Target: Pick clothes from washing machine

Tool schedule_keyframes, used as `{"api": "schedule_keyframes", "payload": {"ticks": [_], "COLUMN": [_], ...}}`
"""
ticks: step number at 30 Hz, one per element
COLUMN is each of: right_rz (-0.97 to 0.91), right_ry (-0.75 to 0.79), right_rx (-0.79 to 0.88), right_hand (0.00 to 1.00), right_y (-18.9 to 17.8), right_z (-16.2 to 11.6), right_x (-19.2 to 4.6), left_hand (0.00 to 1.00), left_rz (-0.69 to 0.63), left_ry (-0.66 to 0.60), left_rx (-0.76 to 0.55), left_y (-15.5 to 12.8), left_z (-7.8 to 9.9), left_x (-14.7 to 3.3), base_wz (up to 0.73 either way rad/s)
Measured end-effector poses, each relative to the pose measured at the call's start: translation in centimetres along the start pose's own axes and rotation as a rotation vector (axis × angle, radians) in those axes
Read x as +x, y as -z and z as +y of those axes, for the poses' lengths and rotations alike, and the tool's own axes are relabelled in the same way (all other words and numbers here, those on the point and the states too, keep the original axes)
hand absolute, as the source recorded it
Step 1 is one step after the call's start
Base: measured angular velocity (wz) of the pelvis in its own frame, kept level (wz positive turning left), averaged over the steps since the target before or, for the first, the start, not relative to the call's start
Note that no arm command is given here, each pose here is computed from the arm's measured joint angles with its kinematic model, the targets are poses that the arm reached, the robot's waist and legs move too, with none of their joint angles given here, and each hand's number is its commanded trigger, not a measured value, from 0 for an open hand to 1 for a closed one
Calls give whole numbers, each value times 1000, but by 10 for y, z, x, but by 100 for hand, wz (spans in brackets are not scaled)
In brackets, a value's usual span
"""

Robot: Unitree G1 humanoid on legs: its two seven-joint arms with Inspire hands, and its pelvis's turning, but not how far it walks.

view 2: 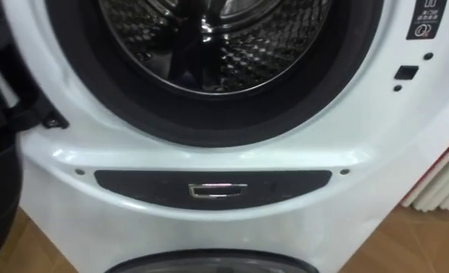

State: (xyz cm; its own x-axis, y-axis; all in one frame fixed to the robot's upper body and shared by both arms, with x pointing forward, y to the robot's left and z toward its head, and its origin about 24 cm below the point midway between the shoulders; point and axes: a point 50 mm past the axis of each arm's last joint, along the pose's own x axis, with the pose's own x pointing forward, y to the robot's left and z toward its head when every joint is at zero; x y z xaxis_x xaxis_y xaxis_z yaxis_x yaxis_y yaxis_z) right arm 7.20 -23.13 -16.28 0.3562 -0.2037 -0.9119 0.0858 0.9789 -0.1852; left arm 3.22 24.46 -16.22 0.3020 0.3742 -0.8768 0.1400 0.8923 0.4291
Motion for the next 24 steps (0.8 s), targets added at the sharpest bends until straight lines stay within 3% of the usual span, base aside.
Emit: {"api": "schedule_keyframes", "payload": {"ticks": [6, 18, 24], "right_rz": [6, 8, -9], "right_ry": [-22, -28, -2], "right_rx": [-21, -38, -135], "right_hand": [0, 0, 0], "right_y": [0, 2, -6], "right_z": [-2, -4, -13], "right_x": [0, -1, 0], "left_hand": [0, 0, 0], "left_rz": [35, 74, 66], "left_ry": [36, 25, 47], "left_rx": [109, 143, 136], "left_y": [9, 18, 17], "left_z": [-3, 1, -3], "left_x": [-2, -3, -4], "base_wz": [11, 4, -25]}}
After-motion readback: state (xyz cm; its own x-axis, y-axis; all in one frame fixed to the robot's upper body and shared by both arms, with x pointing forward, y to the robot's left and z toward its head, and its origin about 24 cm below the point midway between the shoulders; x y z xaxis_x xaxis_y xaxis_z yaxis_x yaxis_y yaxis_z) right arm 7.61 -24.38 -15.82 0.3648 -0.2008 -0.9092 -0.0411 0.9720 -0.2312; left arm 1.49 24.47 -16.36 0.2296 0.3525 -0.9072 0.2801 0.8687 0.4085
